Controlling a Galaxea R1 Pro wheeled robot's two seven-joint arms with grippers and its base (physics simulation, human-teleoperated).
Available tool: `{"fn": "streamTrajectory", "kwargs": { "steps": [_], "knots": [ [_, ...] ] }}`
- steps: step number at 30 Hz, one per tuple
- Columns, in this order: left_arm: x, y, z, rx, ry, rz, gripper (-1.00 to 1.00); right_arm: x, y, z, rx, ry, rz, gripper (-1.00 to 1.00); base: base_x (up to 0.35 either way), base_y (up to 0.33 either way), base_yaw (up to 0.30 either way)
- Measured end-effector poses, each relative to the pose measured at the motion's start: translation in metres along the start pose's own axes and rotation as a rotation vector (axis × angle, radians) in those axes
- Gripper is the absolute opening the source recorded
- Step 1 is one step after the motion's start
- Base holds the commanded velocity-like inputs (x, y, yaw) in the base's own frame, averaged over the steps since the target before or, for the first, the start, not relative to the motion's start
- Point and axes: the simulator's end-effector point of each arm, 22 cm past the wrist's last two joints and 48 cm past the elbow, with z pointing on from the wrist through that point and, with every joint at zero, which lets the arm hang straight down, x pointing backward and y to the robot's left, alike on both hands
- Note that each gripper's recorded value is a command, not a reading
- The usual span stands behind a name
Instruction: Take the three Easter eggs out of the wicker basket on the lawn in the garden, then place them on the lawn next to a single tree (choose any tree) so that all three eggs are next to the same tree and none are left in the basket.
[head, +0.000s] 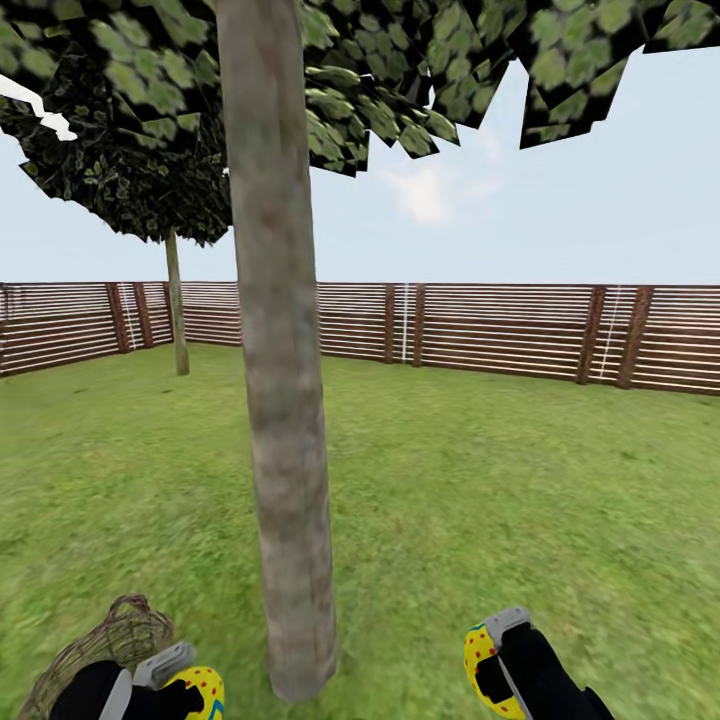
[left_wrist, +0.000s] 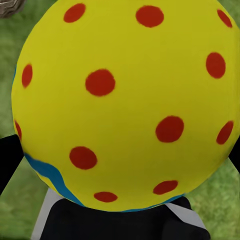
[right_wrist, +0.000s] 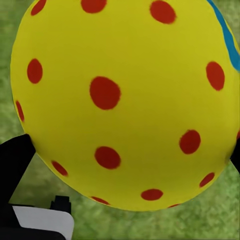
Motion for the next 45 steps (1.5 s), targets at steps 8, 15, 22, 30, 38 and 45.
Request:
{"fn": "streamTrajectory", "kwargs": {
  "steps": [8, 15, 22, 30, 38, 45],
  "knots": [
    [0.0, 0.0, 0.008, 0.003, -0.003, -0.002, -1.0, 0.001, 0.001, 0.008, -0.002, -0.001, -0.001, -1.0, -0.246, -0.138, 0.034],
    [0.001, 0.001, 0.015, 0.001, -0.003, 0.0, -1.0, 0.003, 0.003, 0.015, -0.003, -0.001, 0.0, -1.0, -0.006, -0.004, 0.153],
    [0.008, 0.003, 0.027, -0.003, 0.012, -0.002, -1.0, 0.004, 0.003, 0.022, -0.002, -0.002, 0.001, -1.0, 0.156, -0.066, 0.003],
    [0.012, 0.002, 0.037, 0.003, 0.019, -0.002, -1.0, 0.005, 0.007, 0.031, -0.003, -0.003, -0.002, -1.0, 0.1, -0.069, 0.0],
    [0.014, 0.001, 0.047, 0.008, 0.02, -0.003, -1.0, 0.008, 0.008, 0.04, -0.005, -0.004, 0.003, -1.0, 0.0, 0.0, 0.0],
    [0.015, 0.004, 0.055, 0.008, 0.019, -0.004, -1.0, 0.007, 0.01, 0.047, -0.005, -0.013, 0.005, -1.0, 0.0, 0.0, 0.0]
  ]
}}
